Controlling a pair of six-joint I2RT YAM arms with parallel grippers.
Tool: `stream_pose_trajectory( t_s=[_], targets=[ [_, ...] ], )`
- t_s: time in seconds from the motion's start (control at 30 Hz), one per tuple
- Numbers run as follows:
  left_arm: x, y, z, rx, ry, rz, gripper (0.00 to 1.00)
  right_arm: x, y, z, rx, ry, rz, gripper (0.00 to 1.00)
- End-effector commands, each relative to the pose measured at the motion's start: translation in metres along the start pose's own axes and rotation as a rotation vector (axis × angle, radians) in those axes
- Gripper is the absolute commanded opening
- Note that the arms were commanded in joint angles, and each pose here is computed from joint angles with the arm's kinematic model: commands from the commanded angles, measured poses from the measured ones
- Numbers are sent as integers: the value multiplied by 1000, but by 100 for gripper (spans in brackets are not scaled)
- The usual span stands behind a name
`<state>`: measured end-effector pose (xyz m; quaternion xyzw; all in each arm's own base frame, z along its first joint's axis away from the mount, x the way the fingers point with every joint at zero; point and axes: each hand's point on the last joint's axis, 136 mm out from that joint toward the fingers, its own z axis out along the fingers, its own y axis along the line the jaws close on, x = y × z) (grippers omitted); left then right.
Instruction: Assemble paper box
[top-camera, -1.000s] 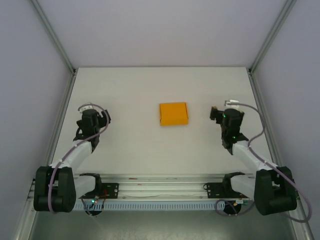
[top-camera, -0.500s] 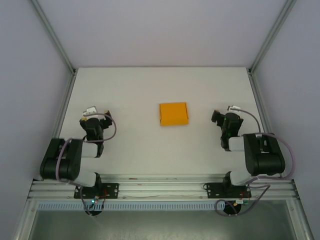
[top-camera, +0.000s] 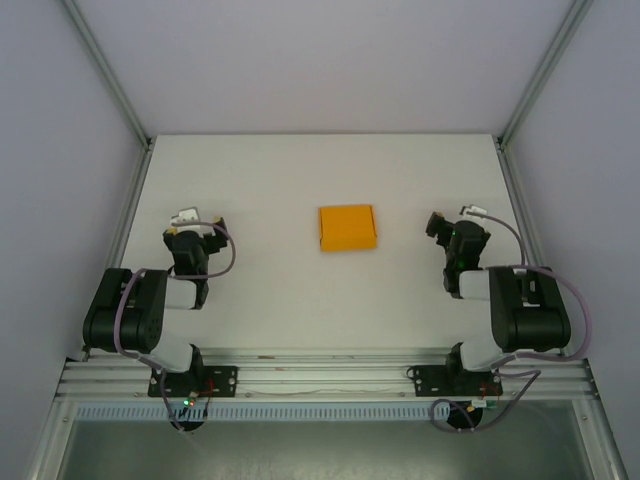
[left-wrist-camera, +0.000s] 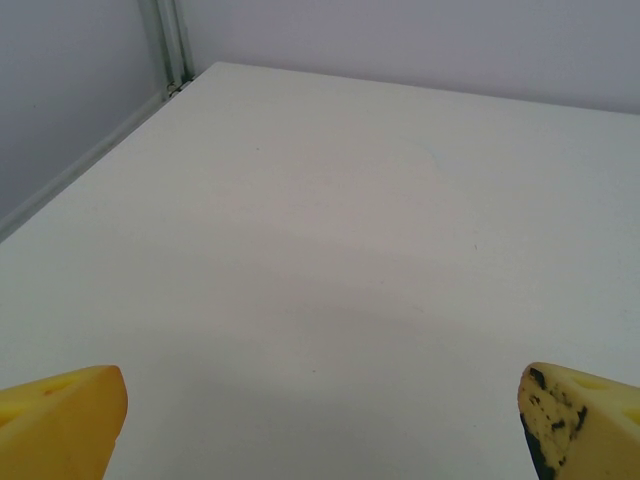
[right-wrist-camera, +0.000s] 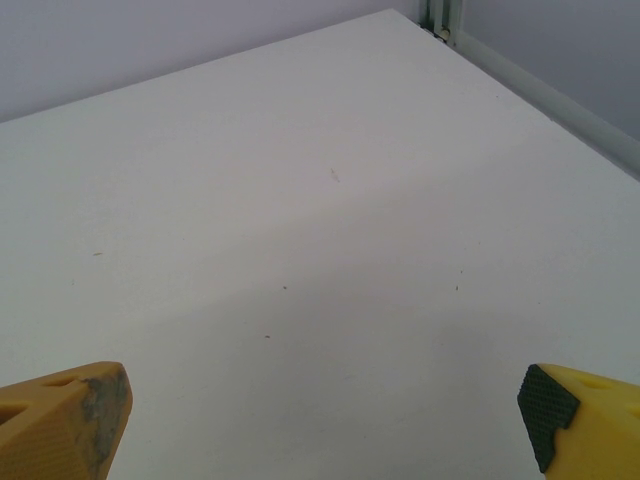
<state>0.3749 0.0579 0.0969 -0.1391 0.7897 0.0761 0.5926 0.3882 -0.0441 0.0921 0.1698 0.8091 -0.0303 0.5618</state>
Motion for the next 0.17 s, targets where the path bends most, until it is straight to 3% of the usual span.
stream_pose_trajectory(
  t_s=[0.0,0.13],
  targets=[
    [-10,-5,1,21,-23,3,100,-6,0,-1,1,-18,17,100],
    [-9,-5,1,20,-21,5,100,-6,0,-1,1,-18,16,100]
  ],
)
